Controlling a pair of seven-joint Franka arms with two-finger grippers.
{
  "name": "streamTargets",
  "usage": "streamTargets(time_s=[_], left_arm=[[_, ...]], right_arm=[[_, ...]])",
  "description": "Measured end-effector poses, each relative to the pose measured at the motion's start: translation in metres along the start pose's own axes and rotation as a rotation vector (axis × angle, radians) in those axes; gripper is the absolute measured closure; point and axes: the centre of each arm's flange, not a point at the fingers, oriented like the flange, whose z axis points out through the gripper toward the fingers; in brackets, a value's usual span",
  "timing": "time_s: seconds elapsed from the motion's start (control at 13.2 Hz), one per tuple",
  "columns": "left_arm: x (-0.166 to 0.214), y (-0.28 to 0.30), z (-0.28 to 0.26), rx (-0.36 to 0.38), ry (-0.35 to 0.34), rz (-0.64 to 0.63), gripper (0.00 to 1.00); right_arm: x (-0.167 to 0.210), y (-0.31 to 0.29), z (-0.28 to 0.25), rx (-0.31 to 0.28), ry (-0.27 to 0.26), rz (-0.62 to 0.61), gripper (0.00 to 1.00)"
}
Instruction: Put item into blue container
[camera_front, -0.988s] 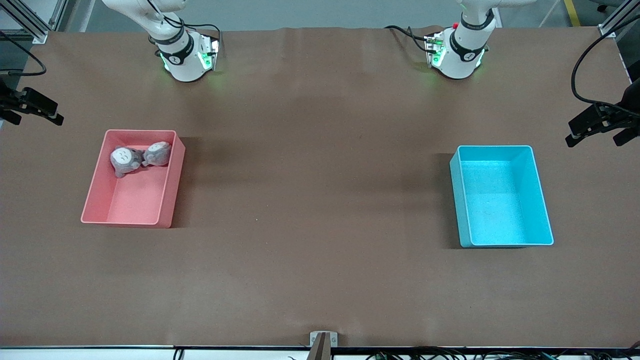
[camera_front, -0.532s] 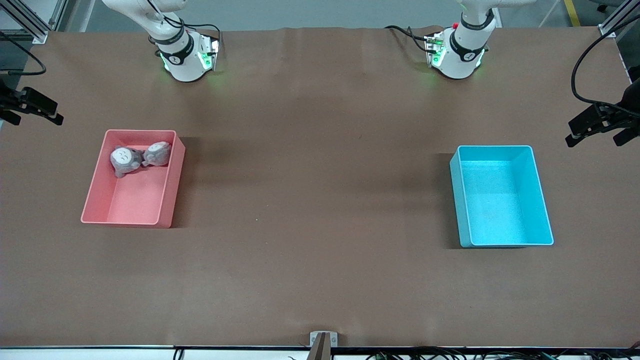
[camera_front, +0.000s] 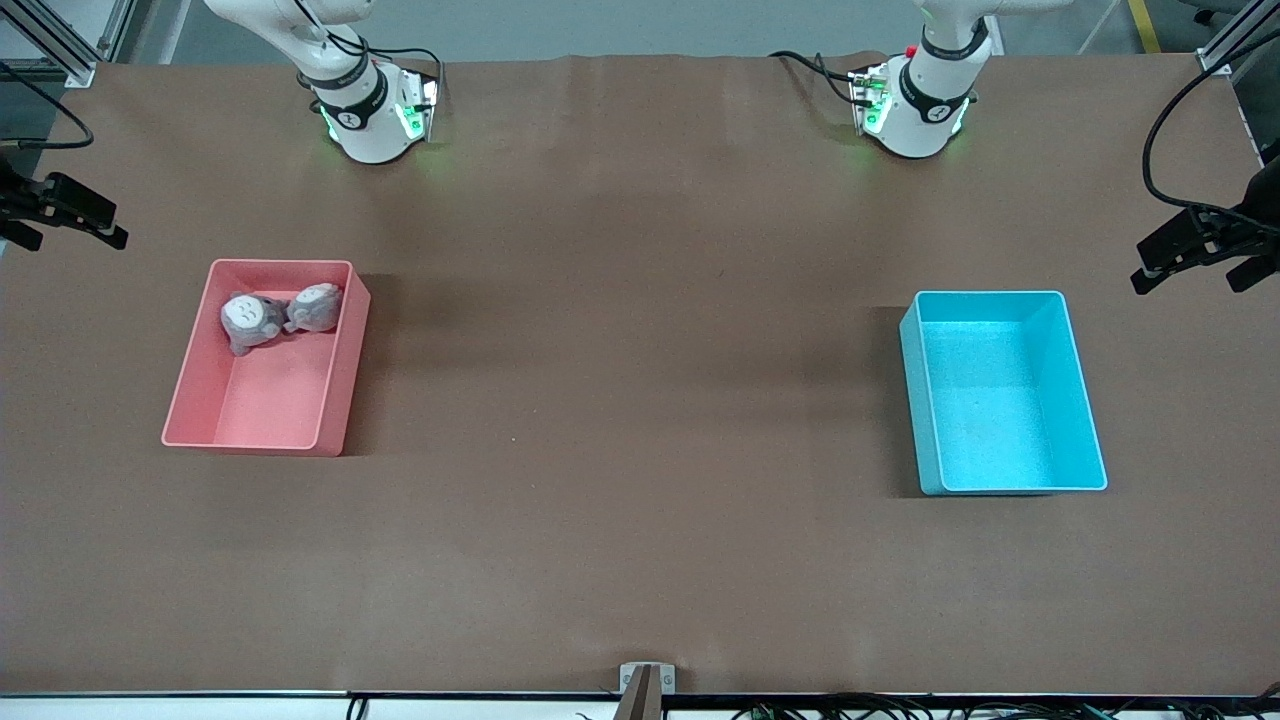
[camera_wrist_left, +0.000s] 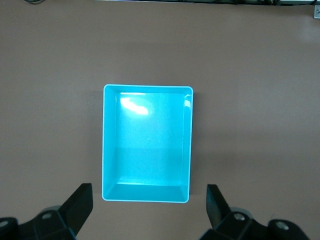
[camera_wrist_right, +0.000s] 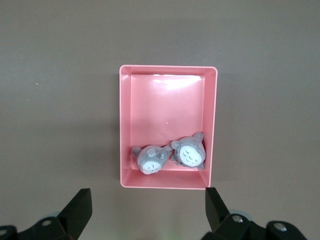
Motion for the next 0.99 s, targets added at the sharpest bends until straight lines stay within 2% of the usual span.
streamTargets(time_s=[0.99], left_arm=[[0.0, 0.0003, 0.0, 0.0, 0.0, 0.001, 0.0]], right_arm=[[-0.0018, 0.0002, 0.0017, 0.002, -0.017, -0.002, 0.0]])
